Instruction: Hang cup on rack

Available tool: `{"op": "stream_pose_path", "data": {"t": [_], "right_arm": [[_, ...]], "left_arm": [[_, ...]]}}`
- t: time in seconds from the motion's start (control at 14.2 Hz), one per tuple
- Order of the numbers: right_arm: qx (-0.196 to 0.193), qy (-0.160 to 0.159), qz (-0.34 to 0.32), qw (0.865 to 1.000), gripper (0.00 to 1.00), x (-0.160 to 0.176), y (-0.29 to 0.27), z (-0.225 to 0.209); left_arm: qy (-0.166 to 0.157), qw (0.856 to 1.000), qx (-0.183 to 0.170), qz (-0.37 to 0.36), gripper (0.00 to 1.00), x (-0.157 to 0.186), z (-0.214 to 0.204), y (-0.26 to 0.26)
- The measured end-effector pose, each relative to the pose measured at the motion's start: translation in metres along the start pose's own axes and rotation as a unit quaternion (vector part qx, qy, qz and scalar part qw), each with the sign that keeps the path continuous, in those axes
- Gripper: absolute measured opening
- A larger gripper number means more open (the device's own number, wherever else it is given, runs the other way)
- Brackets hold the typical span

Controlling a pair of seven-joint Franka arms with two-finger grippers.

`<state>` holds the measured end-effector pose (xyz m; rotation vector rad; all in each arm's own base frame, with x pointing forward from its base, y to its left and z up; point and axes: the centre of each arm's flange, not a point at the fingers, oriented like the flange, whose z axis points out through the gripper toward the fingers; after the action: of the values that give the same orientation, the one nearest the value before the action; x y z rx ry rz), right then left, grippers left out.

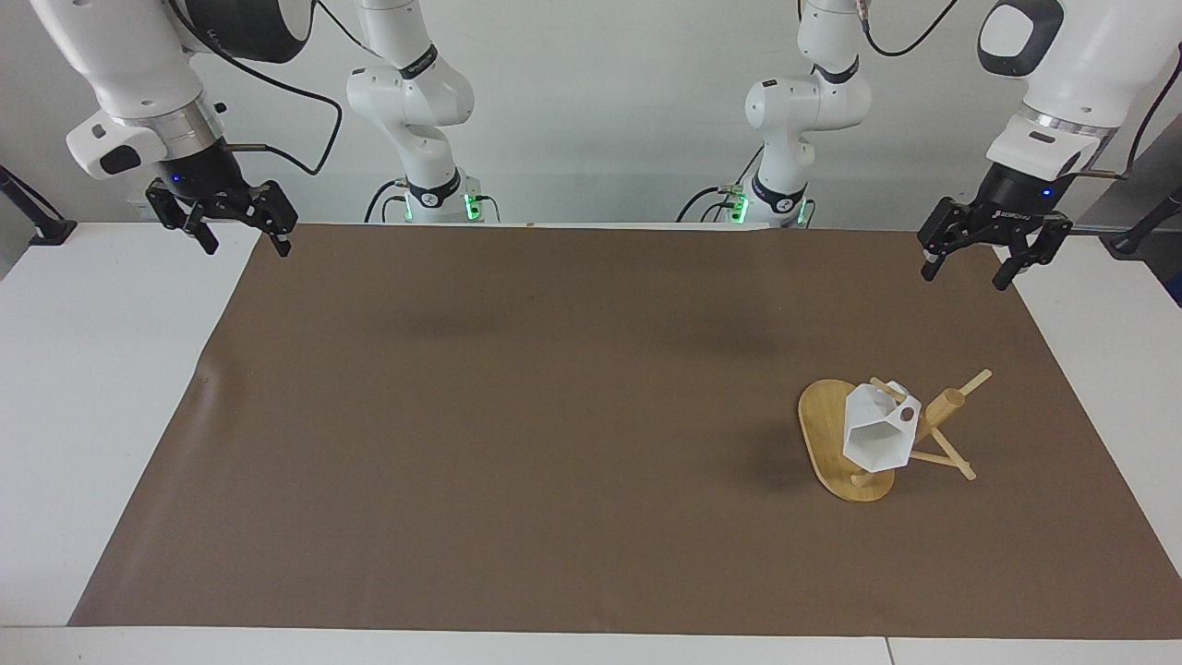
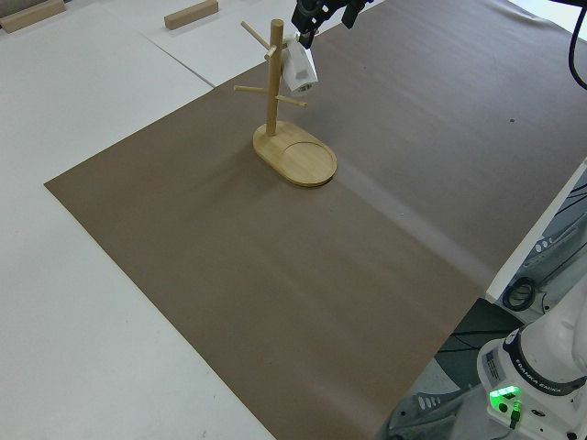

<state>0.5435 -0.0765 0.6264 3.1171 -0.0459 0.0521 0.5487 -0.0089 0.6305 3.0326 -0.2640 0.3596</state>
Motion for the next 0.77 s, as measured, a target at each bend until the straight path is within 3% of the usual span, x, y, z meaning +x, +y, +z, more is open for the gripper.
{"op": "stream_pose_path", "data": {"t": [0.77], "right_arm": [[0.0, 0.0, 0.0, 1.0, 1.0, 0.0, 0.0, 0.0]], "left_arm": [[-0.065, 0.998, 0.008, 0.005, 1.0, -0.004, -0.016, 0.005]]}}
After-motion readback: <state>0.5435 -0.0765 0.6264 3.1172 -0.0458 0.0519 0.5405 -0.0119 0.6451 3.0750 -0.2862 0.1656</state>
